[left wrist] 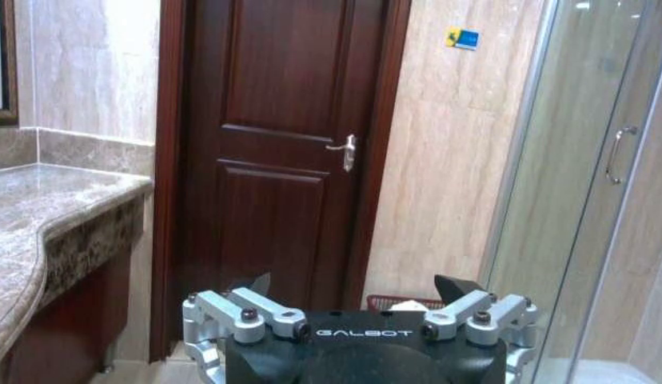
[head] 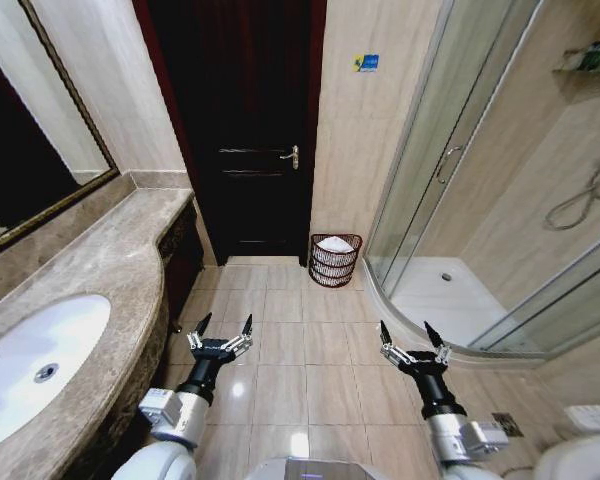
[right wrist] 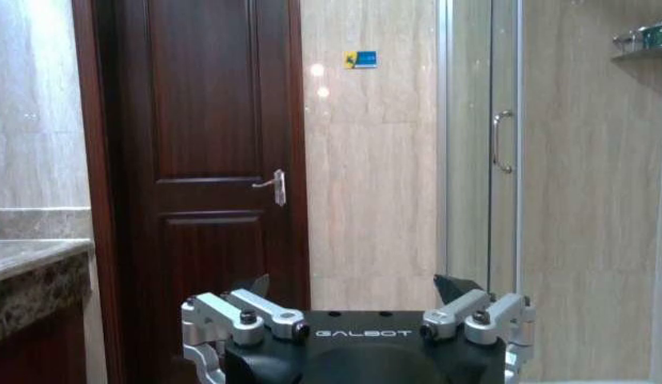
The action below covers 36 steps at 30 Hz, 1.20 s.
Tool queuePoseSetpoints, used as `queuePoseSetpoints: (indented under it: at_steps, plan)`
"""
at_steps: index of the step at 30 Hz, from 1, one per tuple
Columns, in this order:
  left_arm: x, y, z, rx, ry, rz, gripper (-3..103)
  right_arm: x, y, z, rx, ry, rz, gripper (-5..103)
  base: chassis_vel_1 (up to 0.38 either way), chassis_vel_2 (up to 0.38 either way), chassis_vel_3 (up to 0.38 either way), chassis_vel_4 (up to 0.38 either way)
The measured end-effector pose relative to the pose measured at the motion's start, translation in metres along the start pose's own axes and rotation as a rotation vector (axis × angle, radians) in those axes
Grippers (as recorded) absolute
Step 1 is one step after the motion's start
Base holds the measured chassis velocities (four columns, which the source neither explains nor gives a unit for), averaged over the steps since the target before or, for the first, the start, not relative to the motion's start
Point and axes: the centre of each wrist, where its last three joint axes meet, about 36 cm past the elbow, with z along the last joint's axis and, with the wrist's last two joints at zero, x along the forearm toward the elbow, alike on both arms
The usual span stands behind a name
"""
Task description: Discard the used towel into the hamper.
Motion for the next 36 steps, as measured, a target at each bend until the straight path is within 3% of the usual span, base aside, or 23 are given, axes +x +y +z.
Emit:
queuePoseSetpoints:
  at_steps: [36]
  plan:
    - [0.0,0.0,0.0,0.0,0.0,0.0,100,0.0,0.0,0.0,0.0,0.0,0.0,100,0.0,0.0,0.0,0.0]
